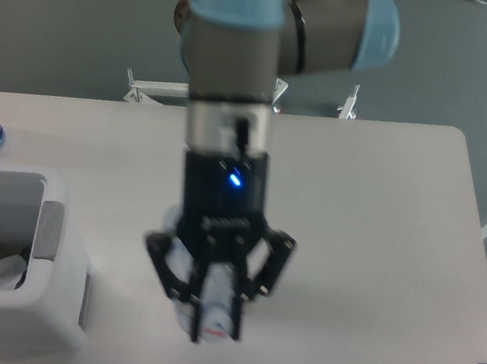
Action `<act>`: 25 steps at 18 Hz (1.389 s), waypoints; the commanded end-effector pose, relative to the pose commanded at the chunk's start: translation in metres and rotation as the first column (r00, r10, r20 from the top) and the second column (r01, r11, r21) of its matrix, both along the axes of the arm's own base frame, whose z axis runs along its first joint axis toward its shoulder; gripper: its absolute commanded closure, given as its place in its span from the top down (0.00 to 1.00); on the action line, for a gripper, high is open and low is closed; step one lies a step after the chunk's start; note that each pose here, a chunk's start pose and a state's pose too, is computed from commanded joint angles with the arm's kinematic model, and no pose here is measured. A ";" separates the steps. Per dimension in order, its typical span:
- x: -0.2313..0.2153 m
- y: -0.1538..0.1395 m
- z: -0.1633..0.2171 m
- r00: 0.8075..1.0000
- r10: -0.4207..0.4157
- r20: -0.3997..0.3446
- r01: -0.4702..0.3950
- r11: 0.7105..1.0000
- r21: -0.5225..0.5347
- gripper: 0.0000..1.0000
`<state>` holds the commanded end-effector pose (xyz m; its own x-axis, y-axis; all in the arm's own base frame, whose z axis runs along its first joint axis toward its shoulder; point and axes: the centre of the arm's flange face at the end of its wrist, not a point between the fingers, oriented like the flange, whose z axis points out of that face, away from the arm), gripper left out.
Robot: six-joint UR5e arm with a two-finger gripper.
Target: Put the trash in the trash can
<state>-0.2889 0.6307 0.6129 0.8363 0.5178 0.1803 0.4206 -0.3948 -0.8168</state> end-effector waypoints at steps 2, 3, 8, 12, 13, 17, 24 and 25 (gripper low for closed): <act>0.022 0.007 0.011 0.999 -0.031 -0.023 0.031 0.999 0.029 0.16; 0.029 0.009 0.013 0.998 -0.041 -0.037 0.043 0.998 0.047 0.16; 0.055 0.017 0.019 0.994 -0.078 -0.075 0.085 0.992 0.097 0.16; 0.085 0.025 0.027 0.989 -0.121 -0.089 0.131 0.985 0.115 0.16; 0.089 0.027 0.026 0.988 -0.127 -0.089 0.137 0.984 0.115 0.16; 0.107 0.036 0.019 0.984 -0.159 -0.083 0.167 0.980 0.105 0.16; 0.143 0.067 -0.018 0.971 -0.232 -0.057 0.236 0.970 0.058 0.19; 0.144 0.071 -0.025 0.971 -0.235 -0.050 0.237 0.970 0.048 0.23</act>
